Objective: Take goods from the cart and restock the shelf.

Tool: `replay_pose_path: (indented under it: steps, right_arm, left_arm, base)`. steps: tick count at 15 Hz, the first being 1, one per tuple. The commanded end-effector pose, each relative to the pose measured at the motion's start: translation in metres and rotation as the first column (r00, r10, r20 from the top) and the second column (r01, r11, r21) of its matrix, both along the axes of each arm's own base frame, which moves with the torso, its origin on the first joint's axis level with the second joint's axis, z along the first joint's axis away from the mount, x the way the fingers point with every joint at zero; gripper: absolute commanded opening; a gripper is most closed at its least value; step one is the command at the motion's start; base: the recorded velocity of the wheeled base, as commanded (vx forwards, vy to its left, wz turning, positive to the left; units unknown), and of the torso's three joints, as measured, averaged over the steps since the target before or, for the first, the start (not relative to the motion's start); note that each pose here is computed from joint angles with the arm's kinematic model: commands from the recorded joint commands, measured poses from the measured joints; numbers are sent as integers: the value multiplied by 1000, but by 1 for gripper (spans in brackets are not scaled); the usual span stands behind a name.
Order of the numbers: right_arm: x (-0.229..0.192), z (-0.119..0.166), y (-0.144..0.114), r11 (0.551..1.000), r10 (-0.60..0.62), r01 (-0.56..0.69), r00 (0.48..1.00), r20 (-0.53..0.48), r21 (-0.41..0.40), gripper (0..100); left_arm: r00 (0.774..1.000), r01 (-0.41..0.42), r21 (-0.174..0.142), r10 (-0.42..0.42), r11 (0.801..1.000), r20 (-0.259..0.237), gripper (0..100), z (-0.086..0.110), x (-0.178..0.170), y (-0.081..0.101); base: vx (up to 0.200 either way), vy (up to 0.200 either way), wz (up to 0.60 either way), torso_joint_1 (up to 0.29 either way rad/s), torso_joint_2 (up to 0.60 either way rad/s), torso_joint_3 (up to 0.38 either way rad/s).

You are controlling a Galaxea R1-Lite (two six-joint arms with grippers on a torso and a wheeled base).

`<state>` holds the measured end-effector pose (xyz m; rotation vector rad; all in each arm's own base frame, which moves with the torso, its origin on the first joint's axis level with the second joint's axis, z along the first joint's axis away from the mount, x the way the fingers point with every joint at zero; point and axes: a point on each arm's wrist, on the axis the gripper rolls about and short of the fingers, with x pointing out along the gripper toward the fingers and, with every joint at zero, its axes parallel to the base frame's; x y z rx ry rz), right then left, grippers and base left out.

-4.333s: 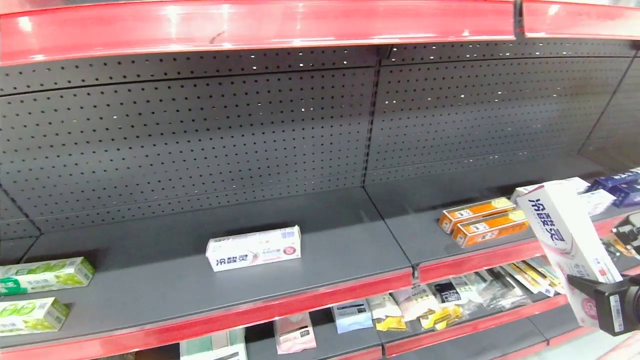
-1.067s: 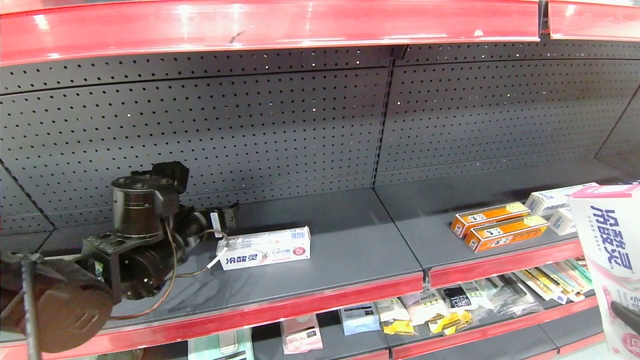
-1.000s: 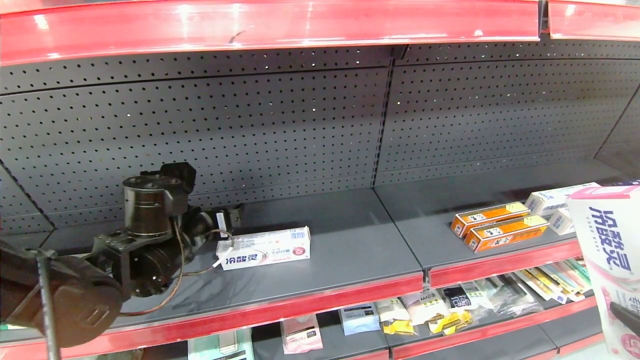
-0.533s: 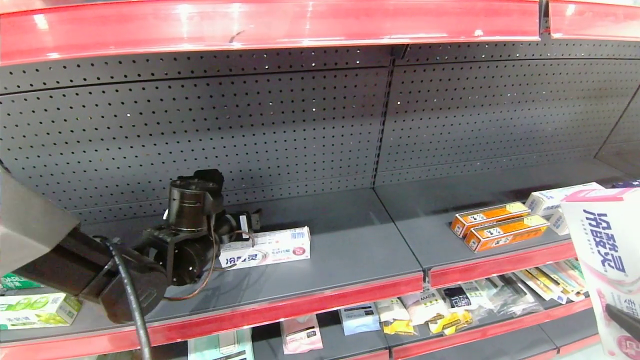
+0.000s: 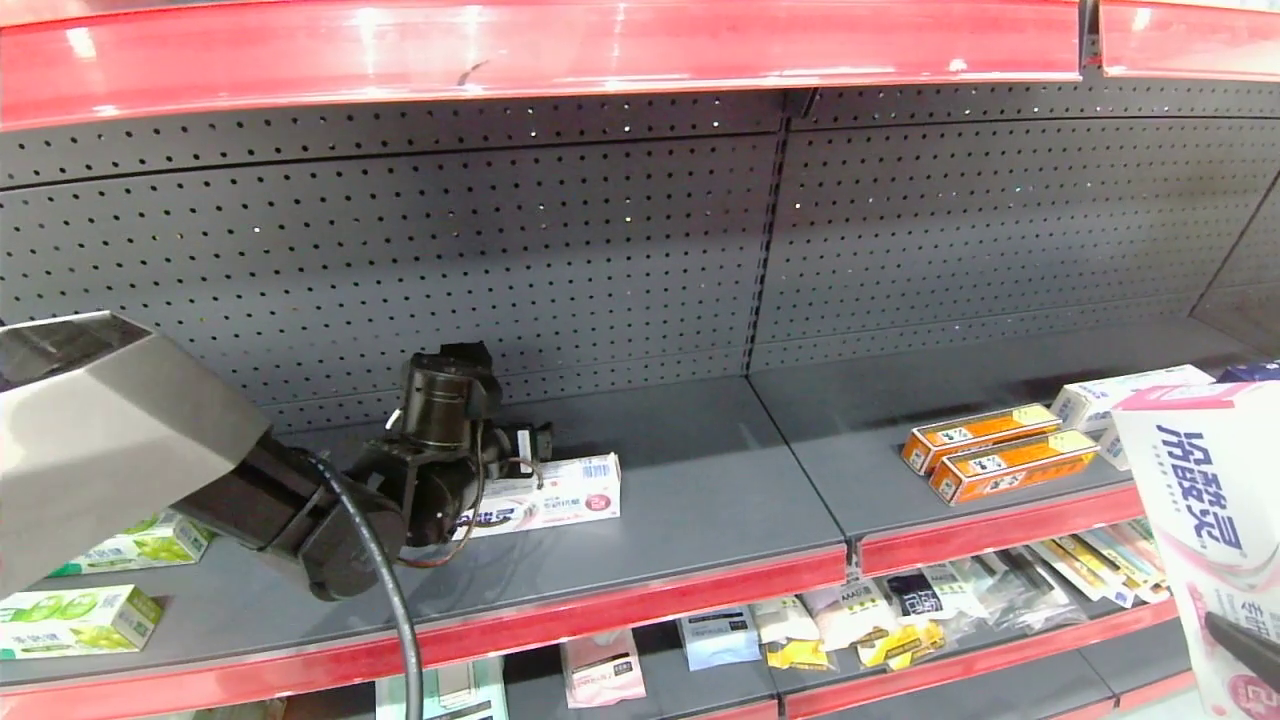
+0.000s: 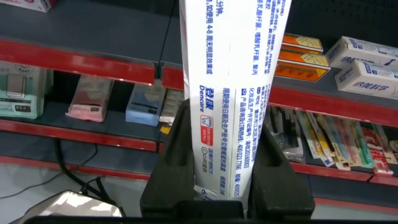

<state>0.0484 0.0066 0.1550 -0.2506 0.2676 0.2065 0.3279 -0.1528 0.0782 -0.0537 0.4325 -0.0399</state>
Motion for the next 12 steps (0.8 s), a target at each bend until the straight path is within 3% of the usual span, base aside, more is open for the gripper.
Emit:
replay_pose_path:
  steps: [1, 8, 12]
  right_arm:
    - [2, -1, 0, 1000, 1, -1, 1000, -12, -2, 0]
    - [4, -1, 0, 1000, 2, -2, 1000, -24, -3, 0]
    - [5, -2, 1, 1000, 2, -2, 1000, -30, -3, 0]
  left_arm:
    - [1000, -1, 1, 1, 1000, -11, 100, 4, 6, -4]
    - [993, 67, -13, -68, 998, -92, 100, 8, 20, -11]
    - [991, 67, 8, -66, 998, -120, 100, 1, 34, -16]
  base:
    - [0, 0, 0, 0, 0, 0]
    - [0, 0, 0, 0, 0, 0]
    - [0, 0, 0, 0, 0, 0]
